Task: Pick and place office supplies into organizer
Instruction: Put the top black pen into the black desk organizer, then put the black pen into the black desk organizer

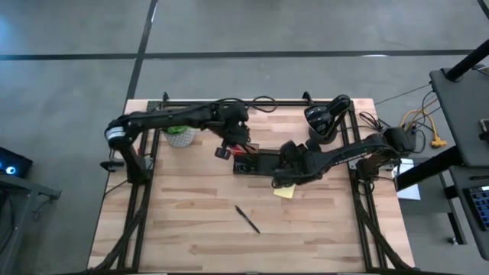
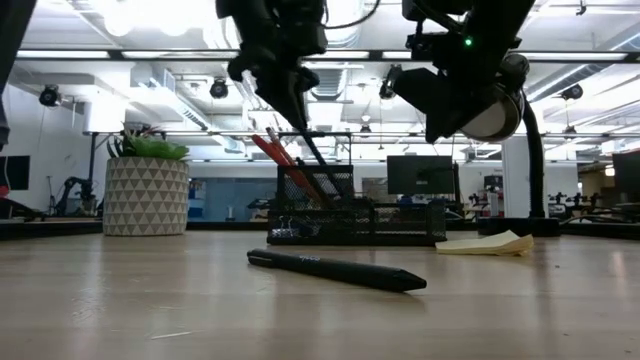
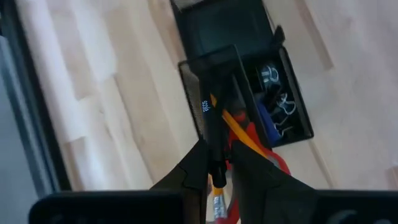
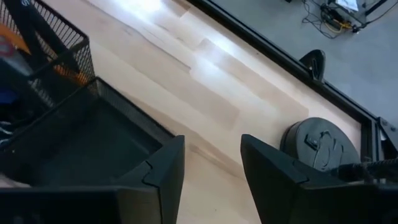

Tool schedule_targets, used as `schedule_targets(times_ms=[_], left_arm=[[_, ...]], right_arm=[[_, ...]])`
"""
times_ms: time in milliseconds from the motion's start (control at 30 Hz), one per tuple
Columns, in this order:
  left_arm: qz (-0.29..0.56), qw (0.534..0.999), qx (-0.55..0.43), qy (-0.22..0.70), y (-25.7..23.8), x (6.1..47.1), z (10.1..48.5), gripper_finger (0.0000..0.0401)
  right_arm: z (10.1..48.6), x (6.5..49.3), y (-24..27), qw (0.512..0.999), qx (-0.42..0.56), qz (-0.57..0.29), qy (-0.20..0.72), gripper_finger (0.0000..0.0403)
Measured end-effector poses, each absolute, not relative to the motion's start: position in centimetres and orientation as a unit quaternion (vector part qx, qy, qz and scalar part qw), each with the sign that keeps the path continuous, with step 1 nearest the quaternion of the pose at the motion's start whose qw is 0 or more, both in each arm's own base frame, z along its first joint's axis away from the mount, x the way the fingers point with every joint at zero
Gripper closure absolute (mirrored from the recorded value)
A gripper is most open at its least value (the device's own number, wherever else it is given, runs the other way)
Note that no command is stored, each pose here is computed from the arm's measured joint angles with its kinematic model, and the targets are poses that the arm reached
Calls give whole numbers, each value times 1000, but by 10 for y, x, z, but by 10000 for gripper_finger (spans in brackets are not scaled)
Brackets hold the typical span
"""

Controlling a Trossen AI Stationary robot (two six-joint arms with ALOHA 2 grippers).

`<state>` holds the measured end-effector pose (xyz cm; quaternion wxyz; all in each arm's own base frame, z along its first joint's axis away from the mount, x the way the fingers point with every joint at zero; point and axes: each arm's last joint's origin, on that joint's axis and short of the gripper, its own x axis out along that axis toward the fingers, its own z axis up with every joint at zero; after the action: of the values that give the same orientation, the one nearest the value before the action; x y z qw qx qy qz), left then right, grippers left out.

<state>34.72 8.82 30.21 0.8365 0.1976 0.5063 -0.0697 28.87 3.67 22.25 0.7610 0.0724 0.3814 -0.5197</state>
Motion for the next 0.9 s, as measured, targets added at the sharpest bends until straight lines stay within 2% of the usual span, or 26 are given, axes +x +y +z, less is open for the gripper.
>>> schedule_targets(times_ms=[233,400,600,900], left_arm=[[-92,808,185,552,89,358,275,370],[-89,813,185,545,90,362,271,362],[-70,840,203,499,89,369,280,318],[-68,834,201,510,80,370,276,239]], right_arm=[[216,284,39,759,61,-518,390,256],[210,280,38,755,54,-520,397,260],[204,273,37,751,67,-526,395,261],[208,260,33,757,82,-530,373,266]])
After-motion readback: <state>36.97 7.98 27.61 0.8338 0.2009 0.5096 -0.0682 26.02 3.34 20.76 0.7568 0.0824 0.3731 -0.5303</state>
